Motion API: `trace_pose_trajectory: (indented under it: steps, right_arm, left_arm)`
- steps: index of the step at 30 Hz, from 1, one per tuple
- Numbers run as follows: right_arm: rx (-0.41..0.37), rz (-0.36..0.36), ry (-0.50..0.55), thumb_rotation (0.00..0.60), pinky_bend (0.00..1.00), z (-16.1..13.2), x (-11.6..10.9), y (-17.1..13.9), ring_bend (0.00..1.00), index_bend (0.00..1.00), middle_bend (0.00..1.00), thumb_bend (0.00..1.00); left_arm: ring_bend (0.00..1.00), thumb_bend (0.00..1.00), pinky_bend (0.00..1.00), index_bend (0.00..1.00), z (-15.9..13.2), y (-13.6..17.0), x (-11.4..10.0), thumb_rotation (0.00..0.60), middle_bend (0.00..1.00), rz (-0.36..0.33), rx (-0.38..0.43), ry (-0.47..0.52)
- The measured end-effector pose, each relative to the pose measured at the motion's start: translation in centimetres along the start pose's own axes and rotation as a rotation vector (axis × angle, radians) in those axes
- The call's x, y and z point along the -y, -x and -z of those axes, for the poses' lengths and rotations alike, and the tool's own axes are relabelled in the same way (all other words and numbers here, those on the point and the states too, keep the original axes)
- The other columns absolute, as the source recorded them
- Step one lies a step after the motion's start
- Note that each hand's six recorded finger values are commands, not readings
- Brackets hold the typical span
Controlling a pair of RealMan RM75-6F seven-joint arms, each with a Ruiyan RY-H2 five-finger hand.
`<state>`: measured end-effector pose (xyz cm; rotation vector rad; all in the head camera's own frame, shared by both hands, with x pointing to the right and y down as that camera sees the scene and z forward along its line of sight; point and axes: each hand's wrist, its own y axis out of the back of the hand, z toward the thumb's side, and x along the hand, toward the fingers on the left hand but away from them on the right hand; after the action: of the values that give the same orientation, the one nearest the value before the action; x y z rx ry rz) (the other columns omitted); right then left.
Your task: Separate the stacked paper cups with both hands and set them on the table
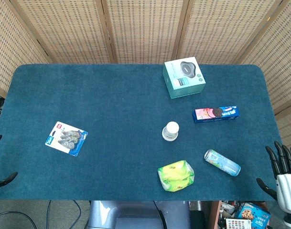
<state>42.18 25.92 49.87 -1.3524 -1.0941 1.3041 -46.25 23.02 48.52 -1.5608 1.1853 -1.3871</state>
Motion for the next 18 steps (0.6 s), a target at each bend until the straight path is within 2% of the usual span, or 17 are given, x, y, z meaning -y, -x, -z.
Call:
trace_pose_trajectory:
  steps: [11,18]
  right_arm:
    - [0.005,-0.016,0.007,0.6,0.0,0.1,0.4,0.5,0.0,0.0,0.0,0.04]
    - [-0.08,-0.081,0.017,0.6,0.0,-1.7,1.6,3.5,0.0,0.09,0.09,0.04]
  left_arm:
    - [0.0,0.1,0.0,0.0,0.1,0.1,-0.1,0.6,0.0,-0.007,0.0,-0.006]
    - [0.0,0.1,0.0,0.0,0.7,-0.6,0.1,0.6,0.0,-0.008,-0.027,-0.02]
